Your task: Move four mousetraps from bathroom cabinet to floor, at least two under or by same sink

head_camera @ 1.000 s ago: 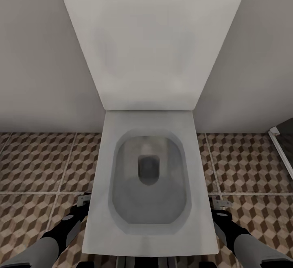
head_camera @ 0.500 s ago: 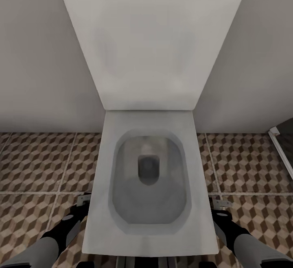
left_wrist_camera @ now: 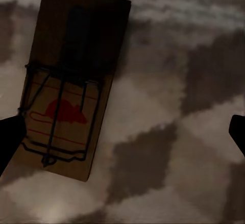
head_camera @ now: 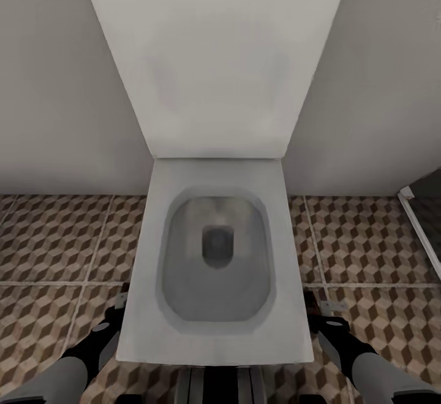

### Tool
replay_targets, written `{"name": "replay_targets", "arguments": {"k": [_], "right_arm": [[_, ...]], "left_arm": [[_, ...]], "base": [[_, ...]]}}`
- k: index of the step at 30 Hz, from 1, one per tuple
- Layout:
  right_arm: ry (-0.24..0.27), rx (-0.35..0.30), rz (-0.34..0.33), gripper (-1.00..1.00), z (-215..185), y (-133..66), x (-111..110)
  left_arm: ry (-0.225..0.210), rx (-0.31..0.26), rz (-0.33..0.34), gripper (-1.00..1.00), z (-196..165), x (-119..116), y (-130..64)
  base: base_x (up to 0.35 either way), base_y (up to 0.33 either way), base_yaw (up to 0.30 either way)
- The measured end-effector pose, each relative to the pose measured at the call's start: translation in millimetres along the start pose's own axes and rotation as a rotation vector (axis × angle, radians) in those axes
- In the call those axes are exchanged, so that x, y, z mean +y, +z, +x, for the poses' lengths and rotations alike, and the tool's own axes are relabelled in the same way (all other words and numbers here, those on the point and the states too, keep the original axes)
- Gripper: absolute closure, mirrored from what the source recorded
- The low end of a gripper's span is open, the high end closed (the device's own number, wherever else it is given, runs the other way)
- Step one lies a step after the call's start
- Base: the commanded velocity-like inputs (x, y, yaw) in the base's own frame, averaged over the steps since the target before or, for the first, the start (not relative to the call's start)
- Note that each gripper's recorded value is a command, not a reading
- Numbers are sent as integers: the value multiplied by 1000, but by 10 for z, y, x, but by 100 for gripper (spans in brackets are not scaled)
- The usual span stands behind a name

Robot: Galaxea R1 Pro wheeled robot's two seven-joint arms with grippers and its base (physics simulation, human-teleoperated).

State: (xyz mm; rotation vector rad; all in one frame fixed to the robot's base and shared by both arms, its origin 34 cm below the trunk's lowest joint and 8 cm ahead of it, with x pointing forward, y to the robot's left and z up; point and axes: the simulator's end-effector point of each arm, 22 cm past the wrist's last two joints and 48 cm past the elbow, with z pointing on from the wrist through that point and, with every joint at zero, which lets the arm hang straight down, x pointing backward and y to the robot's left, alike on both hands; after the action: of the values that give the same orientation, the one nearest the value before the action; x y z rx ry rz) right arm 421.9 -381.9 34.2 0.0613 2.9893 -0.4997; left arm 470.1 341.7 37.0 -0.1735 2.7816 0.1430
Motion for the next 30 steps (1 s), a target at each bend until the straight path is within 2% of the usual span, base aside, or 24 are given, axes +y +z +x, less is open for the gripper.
{"name": "replay_targets", "arguments": {"k": [11, 16, 22, 30], "right_arm": [[0, -1, -1, -100, -4, 0, 7], [-1, -3, -3, -100, -9, -3, 19], [-1, -15, -7, -100, -65, -11, 45], [-1, -20, -8, -100, -88, -15, 56]], "left_arm": [[1, -17, -1, -100, -53, 32, 3], [5, -23, -11, -100, -81, 118, 3], [8, -31, -39, -100, -134, 340, -2], [7, -35, -55, -100, -158, 456, -7]], "base": [[-299, -2, 0], [-267, 0, 0], [-87, 0, 0], [-16, 0, 0]]}}
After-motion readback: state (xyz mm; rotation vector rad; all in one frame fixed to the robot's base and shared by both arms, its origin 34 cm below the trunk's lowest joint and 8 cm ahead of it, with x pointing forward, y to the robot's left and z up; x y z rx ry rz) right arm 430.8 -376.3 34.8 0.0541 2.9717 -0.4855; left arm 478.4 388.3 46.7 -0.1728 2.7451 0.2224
